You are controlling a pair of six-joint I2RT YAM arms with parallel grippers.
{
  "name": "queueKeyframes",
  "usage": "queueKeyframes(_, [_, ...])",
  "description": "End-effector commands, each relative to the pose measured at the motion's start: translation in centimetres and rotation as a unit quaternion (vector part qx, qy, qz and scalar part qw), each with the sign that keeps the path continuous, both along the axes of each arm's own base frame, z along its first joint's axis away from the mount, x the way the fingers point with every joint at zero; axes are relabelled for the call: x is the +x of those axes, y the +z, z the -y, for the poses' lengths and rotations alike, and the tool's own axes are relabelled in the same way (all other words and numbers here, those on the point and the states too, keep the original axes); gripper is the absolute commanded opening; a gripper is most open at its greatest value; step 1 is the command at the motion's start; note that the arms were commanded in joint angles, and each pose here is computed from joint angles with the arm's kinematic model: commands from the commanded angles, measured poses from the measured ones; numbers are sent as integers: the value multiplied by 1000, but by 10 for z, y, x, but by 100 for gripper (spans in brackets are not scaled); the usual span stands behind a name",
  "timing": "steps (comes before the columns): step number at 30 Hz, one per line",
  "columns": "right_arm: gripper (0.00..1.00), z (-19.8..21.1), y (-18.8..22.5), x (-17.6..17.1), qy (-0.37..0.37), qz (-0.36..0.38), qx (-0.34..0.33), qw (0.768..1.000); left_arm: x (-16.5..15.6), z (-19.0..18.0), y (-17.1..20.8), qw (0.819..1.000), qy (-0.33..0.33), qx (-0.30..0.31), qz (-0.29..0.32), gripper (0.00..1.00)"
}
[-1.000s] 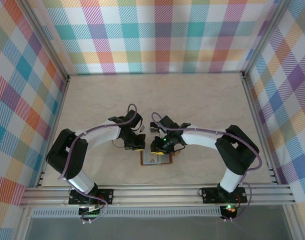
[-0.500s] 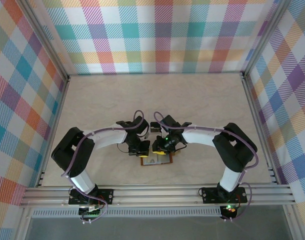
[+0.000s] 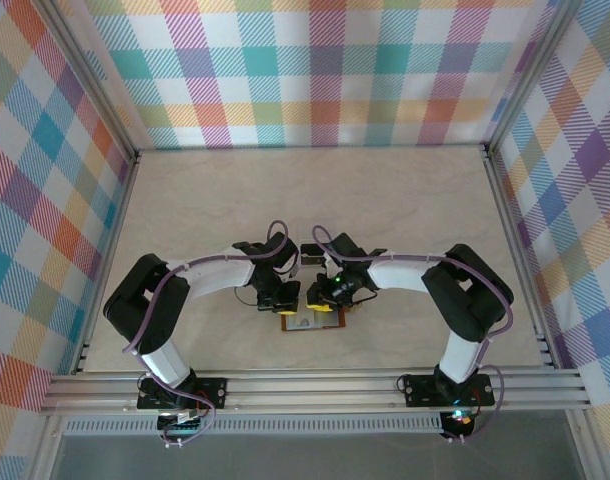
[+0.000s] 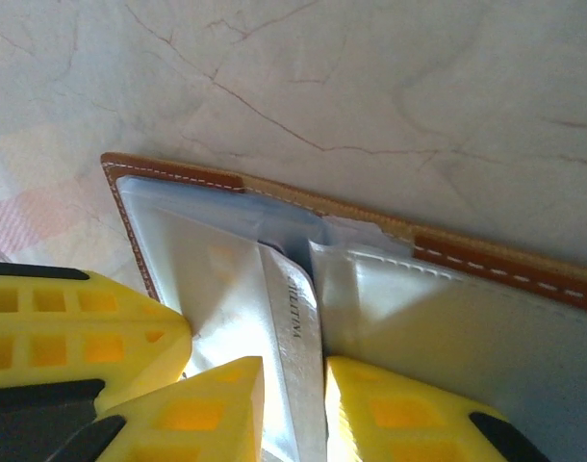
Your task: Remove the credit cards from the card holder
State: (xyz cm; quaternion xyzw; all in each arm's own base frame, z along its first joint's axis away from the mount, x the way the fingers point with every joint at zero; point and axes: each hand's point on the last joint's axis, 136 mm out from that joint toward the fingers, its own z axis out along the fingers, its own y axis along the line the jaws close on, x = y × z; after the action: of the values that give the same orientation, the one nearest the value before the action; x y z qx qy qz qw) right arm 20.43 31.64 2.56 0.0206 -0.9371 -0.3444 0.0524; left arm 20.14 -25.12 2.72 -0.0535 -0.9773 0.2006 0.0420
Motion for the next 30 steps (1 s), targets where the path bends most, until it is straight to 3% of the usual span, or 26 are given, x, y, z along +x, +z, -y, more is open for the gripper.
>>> queueKeyframes(1, [25,0,-9,-8,6,-20,14,1000,-14,-25,-29,997,2,69,-24,4])
queueKeyframes(12, [20,-18,30,-6,10,-10,170,985,-15,-23,-31,998,5,63,-27,4])
queueKeyframes(17, [16,-21,44,-7,24,2,195,981,-16,-20,-32,998,5,59,-30,4])
queueKeyframes(22, [9,-14,42,-9,28,10,171,985,-18,-20,-32,997,-4,64,-34,4])
queueKeyframes(30, [4,30,22,-5,3,35,25,999,-17,-22,-30,998,10,60,-25,4])
